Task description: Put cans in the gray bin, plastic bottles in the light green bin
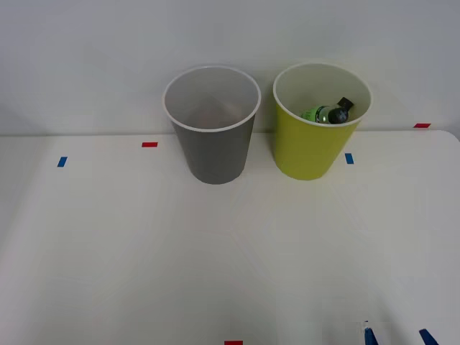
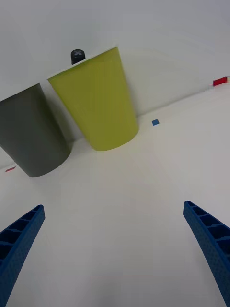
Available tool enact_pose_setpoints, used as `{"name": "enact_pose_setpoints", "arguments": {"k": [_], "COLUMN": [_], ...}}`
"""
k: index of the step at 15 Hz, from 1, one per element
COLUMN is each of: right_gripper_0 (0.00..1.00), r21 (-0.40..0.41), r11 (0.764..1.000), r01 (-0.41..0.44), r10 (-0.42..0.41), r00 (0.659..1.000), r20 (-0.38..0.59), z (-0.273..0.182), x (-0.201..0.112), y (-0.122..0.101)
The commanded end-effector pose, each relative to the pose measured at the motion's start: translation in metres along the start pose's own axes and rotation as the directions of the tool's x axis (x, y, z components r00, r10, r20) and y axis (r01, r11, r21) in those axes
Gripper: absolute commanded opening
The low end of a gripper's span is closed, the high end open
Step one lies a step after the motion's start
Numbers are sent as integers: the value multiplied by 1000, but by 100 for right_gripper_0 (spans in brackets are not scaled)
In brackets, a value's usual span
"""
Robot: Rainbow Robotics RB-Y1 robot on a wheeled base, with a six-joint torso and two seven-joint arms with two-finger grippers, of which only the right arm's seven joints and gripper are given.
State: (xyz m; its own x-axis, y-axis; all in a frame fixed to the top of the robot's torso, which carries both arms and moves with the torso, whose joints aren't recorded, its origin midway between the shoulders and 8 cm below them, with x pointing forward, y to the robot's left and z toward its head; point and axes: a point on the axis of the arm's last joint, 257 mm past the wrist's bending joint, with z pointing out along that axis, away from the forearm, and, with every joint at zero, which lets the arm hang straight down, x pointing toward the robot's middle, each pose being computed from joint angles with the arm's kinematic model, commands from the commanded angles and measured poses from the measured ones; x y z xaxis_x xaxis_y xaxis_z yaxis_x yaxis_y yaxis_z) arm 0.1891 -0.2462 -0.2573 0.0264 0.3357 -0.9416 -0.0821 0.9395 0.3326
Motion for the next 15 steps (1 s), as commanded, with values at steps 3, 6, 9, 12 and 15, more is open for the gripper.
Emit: {"name": "enact_pose_setpoints", "arguments": {"k": [3,6,9,12,15], "right_gripper_0": [100,100,100,100,100], "r21": [33,74,63,60,69], "r11": [983,973,972,963,955], "r01": [182,218,226,264,289], "r10": [-182,-217,-226,-263,-288], "r00": [983,976,974,965,957], "r20": [6,-17,-10,-17,-22], "z": [-19,-39,-46,-52,-56], "x": [12,13,8,8,13], "y": [3,2,4,4,11]}}
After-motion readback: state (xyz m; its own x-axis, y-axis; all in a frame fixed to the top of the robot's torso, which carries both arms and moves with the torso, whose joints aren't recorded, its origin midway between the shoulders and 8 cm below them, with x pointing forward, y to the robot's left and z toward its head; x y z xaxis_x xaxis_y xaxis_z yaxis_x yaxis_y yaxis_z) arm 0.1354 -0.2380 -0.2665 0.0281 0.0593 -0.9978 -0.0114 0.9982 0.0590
